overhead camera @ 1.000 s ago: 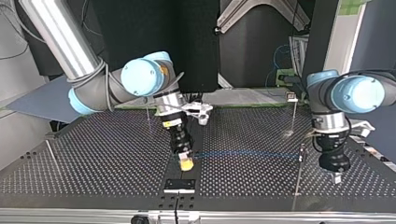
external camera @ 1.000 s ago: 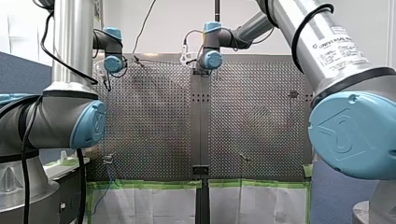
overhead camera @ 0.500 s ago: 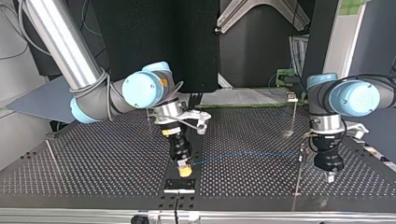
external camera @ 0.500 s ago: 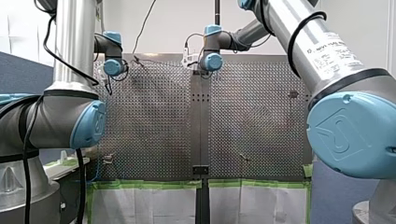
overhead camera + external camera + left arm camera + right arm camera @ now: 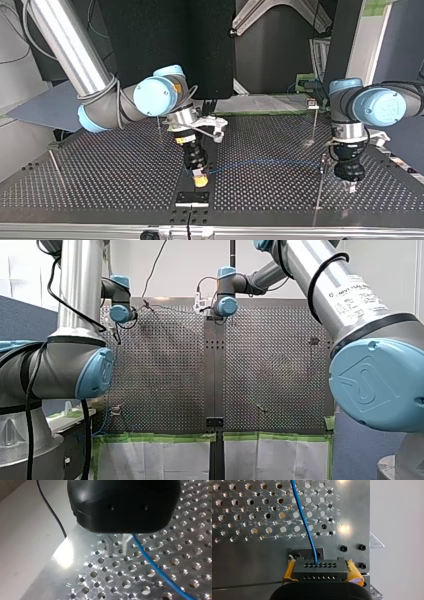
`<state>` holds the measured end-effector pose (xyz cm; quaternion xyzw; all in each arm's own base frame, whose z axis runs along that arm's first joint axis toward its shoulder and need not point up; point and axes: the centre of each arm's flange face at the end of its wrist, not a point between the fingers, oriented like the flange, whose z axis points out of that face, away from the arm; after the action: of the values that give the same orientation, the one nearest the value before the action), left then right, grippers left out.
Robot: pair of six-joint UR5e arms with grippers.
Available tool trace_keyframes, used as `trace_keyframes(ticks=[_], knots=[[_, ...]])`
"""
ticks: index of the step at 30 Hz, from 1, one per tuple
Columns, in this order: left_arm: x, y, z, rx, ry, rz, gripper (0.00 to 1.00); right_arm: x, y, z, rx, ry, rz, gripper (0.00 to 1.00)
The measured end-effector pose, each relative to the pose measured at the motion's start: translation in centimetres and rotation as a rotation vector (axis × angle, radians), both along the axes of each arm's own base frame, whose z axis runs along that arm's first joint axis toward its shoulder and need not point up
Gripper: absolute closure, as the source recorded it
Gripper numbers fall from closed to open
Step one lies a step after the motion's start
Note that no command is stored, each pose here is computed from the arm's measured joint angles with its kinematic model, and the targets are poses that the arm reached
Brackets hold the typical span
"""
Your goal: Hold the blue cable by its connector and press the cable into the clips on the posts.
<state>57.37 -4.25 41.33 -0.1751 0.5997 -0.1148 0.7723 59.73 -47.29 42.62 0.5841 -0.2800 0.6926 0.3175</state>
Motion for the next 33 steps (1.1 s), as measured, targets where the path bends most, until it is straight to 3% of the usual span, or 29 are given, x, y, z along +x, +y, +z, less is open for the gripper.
trace_keyframes(ticks=[1,4,8,15,25,33], knots=[[0.0,0.0,-0.1,-0.002,0.006,0.002,0.13,0.0,0.0,0.0,0.000,0.000,0.000,0.84],[-0.2,0.2,-0.3,-0.012,0.024,0.013,0.00,-0.1,0.0,0.0,0.002,0.002,-0.001,0.84],[-0.5,0.2,-0.6,-0.030,0.053,0.014,0.00,-0.2,-0.2,-0.1,0.004,0.004,-0.004,0.84],[-2.2,-1.3,-0.7,-0.049,0.098,-0.026,0.00,-0.3,-0.3,-0.1,0.006,0.004,-0.006,0.84],[-6.5,-2.2,-1.3,-0.132,0.176,-0.100,0.00,-0.4,-0.4,-0.1,0.006,0.004,-0.007,0.84],[-9.8,-3.4,-1.6,-0.166,0.201,-0.165,0.00,-0.2,-0.1,-0.1,0.009,0.007,-0.003,0.84]])
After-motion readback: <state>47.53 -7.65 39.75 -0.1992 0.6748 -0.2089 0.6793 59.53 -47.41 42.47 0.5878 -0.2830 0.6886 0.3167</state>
